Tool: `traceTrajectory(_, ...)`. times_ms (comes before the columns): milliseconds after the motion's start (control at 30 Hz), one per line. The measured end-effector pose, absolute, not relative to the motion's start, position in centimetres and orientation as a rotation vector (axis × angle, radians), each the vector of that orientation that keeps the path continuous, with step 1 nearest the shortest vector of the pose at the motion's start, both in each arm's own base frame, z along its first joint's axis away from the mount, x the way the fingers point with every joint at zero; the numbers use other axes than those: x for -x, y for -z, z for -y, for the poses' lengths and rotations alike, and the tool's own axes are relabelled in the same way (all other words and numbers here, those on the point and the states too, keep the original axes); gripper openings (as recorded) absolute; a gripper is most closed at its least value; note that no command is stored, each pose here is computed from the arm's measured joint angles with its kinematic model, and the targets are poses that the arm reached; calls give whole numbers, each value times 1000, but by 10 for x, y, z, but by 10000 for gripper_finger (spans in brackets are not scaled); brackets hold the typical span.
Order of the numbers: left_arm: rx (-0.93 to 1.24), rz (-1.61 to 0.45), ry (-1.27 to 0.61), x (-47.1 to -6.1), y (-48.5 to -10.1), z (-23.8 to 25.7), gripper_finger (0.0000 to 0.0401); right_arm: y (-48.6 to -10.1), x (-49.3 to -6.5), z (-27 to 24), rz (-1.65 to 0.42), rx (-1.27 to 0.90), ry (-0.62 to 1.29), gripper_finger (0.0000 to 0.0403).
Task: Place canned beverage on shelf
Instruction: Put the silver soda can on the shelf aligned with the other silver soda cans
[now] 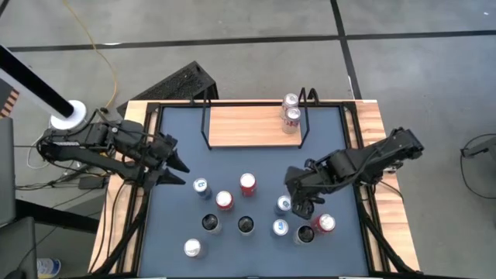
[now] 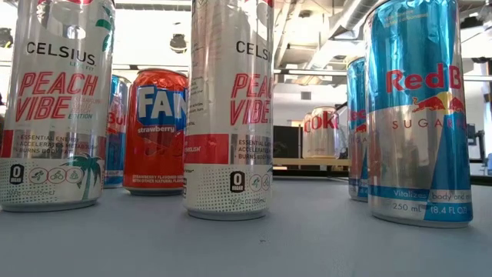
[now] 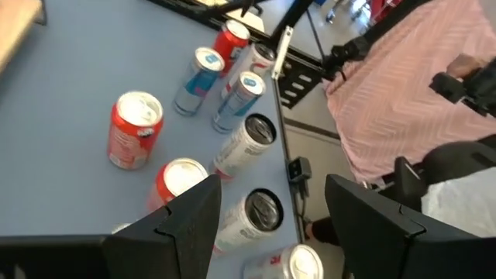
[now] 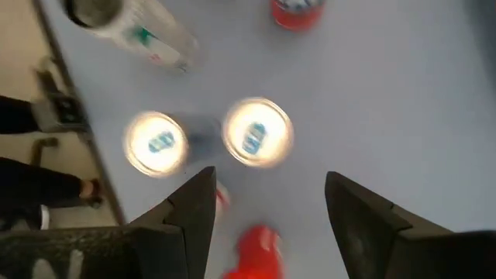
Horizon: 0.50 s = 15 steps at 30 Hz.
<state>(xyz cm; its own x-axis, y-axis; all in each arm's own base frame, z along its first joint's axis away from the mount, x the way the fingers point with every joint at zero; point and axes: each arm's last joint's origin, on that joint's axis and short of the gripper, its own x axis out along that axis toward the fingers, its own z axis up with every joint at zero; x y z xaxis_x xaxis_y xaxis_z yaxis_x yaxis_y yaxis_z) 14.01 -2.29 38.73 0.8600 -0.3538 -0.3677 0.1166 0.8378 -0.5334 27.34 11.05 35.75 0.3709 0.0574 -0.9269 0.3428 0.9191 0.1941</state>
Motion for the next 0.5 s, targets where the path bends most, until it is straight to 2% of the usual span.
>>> traceTrajectory(267,500,-495,452,-135,-391,50,222,-368,-305,-125,-909,-493,37,225)
traceTrajectory(500,473,-576,422,-145,-390,93,222,-372,-287,-130,-1032,-445,37,225)
